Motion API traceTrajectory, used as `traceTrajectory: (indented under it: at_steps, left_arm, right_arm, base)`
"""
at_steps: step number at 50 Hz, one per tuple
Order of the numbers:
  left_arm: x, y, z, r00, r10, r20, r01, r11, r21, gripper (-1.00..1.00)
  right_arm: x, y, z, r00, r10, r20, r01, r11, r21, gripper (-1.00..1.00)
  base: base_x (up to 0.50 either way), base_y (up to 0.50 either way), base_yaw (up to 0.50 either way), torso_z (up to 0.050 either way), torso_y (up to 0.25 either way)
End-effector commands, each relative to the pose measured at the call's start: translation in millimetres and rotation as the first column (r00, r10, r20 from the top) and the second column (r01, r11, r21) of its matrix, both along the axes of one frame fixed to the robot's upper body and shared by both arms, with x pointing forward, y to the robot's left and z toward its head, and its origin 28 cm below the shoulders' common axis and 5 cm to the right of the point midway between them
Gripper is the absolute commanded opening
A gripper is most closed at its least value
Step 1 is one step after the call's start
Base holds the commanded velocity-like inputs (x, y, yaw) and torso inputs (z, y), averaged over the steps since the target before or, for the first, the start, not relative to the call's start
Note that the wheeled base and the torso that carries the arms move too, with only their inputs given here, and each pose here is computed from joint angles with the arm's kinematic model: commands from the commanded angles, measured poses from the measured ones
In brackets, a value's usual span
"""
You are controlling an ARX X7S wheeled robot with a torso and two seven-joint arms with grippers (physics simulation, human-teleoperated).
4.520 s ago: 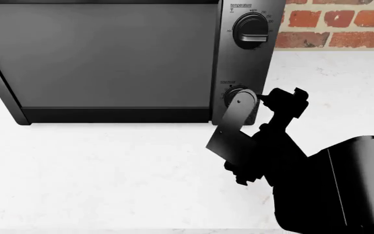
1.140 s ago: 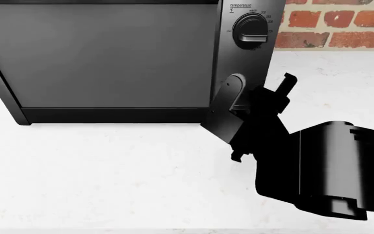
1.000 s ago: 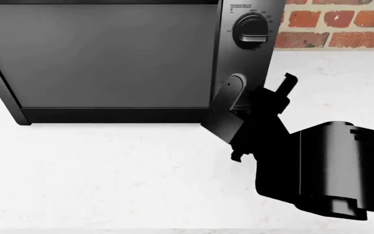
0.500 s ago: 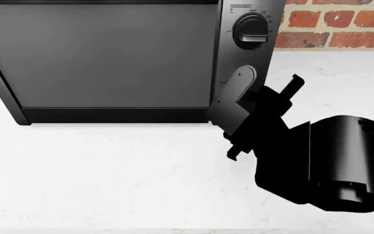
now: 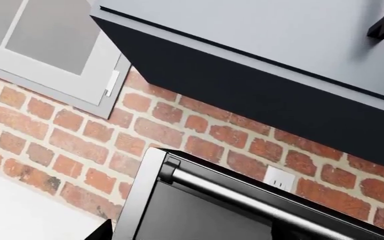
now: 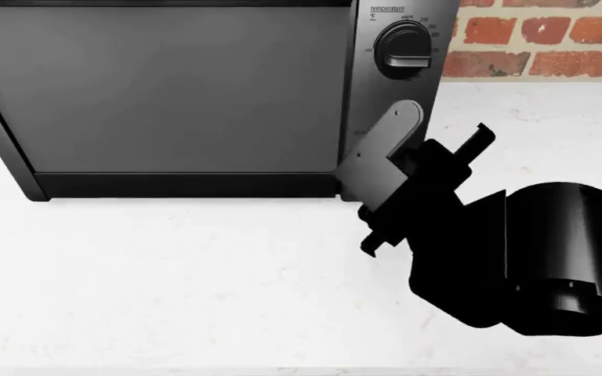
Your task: Turn on the toaster oven by setting the timer.
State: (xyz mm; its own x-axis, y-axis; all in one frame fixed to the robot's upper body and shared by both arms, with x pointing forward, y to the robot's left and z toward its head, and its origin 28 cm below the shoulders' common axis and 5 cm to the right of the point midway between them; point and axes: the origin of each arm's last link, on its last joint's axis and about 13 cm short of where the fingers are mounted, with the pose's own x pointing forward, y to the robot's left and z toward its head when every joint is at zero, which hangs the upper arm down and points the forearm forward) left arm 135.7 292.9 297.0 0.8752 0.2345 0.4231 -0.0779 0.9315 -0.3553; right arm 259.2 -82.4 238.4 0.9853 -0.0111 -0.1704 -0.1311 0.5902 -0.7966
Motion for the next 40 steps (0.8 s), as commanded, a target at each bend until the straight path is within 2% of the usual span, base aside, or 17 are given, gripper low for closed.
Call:
traceTrajectory:
  at_steps: [1, 18, 40]
  left_arm:
    - [1.6, -0.8, -0.1, 1.000, -0.003, -0.004, 0.003, 1.000, -0.006, 1.00]
    - [-1.0, -0.1, -0.4, 1.000, -0.003, -0.004, 0.003, 1.000, -0.006, 1.00]
    - [1.1, -1.3, -1.7, 1.000, -0.009, -0.004, 0.009, 1.000, -0.005, 1.00]
  right_arm:
    - [0.4, 5.2, 7.1, 1.000, 0.001, 0.013, -0.003, 0.995, 0.100, -1.00]
    - [6.3, 4.9, 9.1, 0.999, -0.024, 0.032, 0.016, 0.978, 0.210, -1.00]
    - [6.7, 5.8, 10.2, 0.997, -0.054, 0.049, 0.033, 0.938, 0.346, -1.00]
  base:
    - [0.00, 0.00, 0.00, 0.000, 0.000]
    - [0.00, 0.00, 0.00, 0.000, 0.000]
    - [0.00, 0.00, 0.00, 0.000, 0.000]
